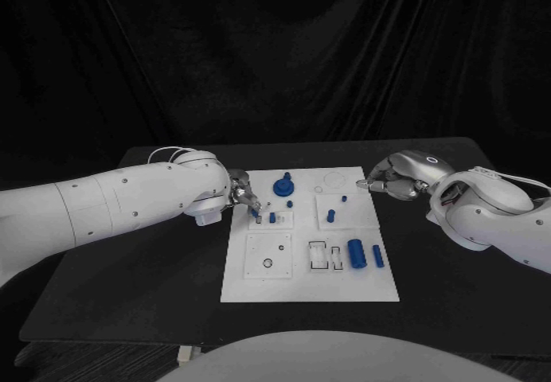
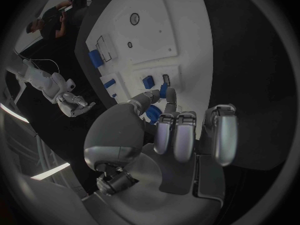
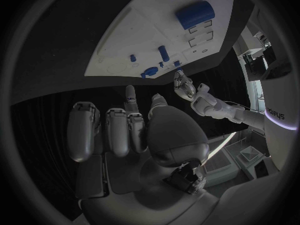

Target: Assemble the parts on the task board

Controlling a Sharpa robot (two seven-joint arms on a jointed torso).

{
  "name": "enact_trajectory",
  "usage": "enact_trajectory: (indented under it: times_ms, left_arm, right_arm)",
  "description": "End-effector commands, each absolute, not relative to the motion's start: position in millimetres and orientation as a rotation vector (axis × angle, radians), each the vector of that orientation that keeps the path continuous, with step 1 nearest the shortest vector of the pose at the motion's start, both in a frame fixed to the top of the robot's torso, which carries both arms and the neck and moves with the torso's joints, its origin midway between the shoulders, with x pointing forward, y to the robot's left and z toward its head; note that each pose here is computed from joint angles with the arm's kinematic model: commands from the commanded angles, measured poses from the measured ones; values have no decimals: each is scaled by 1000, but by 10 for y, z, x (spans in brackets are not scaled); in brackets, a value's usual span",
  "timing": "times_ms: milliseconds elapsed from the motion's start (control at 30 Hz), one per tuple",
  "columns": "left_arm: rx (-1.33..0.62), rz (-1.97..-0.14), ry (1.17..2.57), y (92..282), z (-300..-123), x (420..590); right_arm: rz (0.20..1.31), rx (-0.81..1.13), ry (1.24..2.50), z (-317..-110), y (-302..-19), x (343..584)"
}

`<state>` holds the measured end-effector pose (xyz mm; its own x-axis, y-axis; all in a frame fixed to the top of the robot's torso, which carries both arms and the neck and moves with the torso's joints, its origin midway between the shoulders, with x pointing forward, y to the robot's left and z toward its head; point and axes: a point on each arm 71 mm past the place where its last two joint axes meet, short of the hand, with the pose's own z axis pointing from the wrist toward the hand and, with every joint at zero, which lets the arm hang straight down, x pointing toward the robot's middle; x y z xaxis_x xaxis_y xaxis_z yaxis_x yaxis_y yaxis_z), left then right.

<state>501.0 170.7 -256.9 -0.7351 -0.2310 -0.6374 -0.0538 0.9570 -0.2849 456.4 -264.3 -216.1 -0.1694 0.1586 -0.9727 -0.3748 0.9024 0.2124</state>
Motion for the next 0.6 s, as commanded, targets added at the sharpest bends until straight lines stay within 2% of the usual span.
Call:
enact_trajectory:
  times_ms: [33,600]
  left_arm:
    - [-186,-341,2393,1674,-2583,4996]
    - [-176,-361,2400,1656,-2623,4989]
  right_arm:
    - [470,-165,1683,-2175,-2644,4564]
    - [473,-170,1687,-2189,-2623,4571]
